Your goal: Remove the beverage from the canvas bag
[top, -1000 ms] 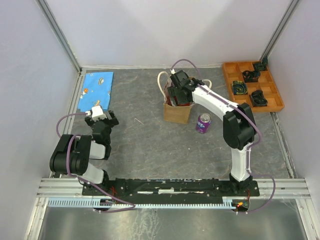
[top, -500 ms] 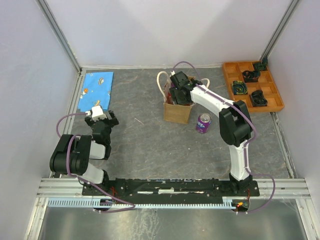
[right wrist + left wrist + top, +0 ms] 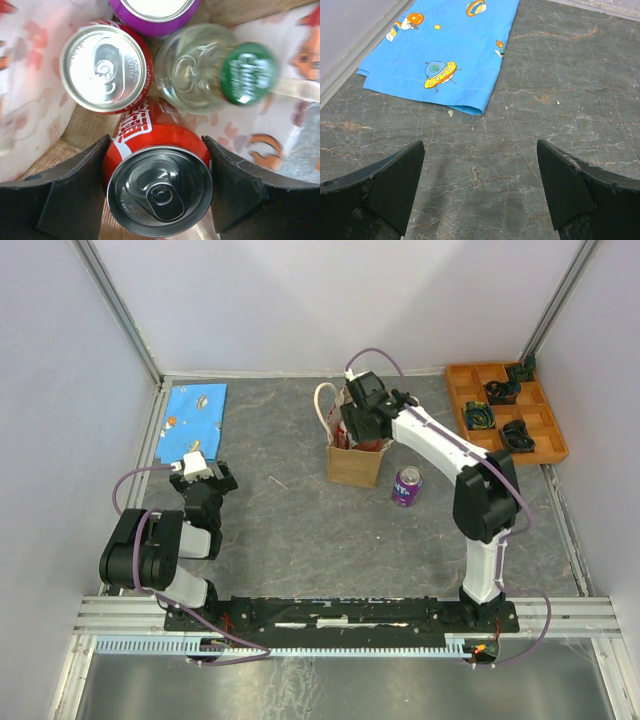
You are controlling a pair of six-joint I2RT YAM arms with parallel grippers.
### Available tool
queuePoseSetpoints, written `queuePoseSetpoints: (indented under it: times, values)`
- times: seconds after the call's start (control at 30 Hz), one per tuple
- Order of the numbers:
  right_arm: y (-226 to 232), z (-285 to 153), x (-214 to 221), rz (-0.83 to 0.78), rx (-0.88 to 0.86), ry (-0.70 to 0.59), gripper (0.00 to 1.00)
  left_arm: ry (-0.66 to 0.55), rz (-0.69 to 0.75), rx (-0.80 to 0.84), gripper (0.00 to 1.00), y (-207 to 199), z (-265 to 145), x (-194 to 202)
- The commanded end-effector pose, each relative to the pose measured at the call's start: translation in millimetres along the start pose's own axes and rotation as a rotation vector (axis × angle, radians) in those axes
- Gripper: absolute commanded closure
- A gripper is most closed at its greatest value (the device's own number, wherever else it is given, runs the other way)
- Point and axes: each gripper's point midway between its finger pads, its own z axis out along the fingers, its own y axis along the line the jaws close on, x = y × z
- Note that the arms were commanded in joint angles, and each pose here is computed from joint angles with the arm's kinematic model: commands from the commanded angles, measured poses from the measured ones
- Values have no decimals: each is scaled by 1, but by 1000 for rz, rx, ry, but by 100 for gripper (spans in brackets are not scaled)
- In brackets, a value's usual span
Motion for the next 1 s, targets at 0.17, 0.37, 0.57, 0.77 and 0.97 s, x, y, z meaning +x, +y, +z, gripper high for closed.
queuePoseSetpoints:
  times: [0.17, 0.37, 0.57, 0.77, 0.97]
  values:
    - [-22, -154, -117, 94, -95, -463, 100, -50, 29, -19, 1, 2, 5, -15]
    - [-25, -206, -110, 94, -126, -538, 100, -50, 29, -19, 1, 2, 5, -14]
    - [-25, -261, -84, 67, -151, -581, 100, -49, 30, -17, 1, 1, 5, -14]
    - [-18, -267, -33, 17, -169, -486, 100, -49, 31, -18, 1, 1, 5, -14]
    - [0, -241, 17, 19, -234, -358, 100, -51, 30, -19, 1, 1, 5, -15]
